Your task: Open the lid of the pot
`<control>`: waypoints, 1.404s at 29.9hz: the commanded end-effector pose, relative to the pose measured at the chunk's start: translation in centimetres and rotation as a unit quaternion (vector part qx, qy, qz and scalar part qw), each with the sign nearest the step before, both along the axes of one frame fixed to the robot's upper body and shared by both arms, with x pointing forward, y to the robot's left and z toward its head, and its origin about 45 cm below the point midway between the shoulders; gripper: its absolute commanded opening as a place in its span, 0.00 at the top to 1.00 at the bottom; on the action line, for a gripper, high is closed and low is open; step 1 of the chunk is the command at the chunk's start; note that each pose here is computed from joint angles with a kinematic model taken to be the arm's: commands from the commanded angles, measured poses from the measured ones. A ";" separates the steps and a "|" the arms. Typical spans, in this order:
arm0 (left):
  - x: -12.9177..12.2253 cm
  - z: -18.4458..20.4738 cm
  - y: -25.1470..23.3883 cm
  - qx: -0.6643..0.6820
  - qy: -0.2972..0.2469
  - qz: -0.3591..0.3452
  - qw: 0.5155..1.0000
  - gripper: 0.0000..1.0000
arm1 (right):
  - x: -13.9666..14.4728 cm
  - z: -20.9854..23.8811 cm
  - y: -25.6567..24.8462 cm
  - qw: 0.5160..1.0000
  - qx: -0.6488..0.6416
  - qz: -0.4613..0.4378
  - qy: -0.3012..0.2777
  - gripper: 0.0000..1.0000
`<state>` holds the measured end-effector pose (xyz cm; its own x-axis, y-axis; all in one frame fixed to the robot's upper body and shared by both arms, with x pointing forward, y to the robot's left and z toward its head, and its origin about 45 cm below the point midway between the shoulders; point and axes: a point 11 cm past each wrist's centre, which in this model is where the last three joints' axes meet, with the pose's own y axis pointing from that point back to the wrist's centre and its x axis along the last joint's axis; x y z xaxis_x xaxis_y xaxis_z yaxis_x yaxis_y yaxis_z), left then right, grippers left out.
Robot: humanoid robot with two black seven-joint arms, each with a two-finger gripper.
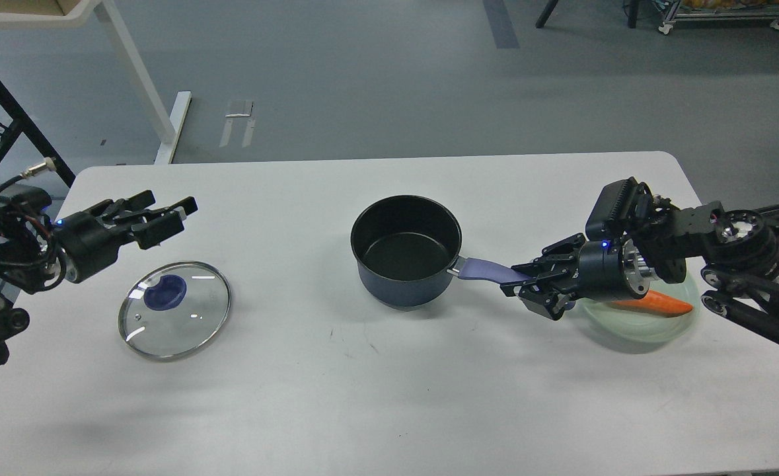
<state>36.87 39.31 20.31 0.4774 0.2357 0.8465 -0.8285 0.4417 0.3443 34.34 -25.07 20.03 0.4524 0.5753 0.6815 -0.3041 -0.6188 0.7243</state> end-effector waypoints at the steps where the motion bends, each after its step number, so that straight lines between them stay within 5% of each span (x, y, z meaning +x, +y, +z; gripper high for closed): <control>1: 1.2 1.3 -0.5 -0.101 0.048 0.040 0.993 0.03 | -0.2 0.3 -0.5 1.000 -0.002 -0.002 -0.002 0.36; 5: 1.6 1.8 -0.9 -0.183 0.084 0.068 0.977 0.01 | -0.4 0.8 -1.3 1.000 -0.001 -0.009 -0.002 0.06; 18: 4.1 5.5 -2.2 -0.393 0.095 0.117 0.907 0.01 | 1.9 10.6 -3.9 0.961 0.224 -0.159 0.002 0.02; 26: 5.8 6.6 -5.0 -0.468 0.089 0.110 0.873 0.01 | 5.7 13.0 -7.8 0.797 0.492 -0.350 0.010 0.01; 33: 7.1 6.5 -6.8 -0.550 0.094 0.127 0.820 0.01 | 8.2 10.8 -8.8 0.680 0.584 -0.443 0.000 0.01; 42: 7.2 2.3 -6.9 -0.623 0.169 0.164 0.746 0.01 | 8.1 5.5 -7.6 0.528 0.660 -0.524 0.105 0.00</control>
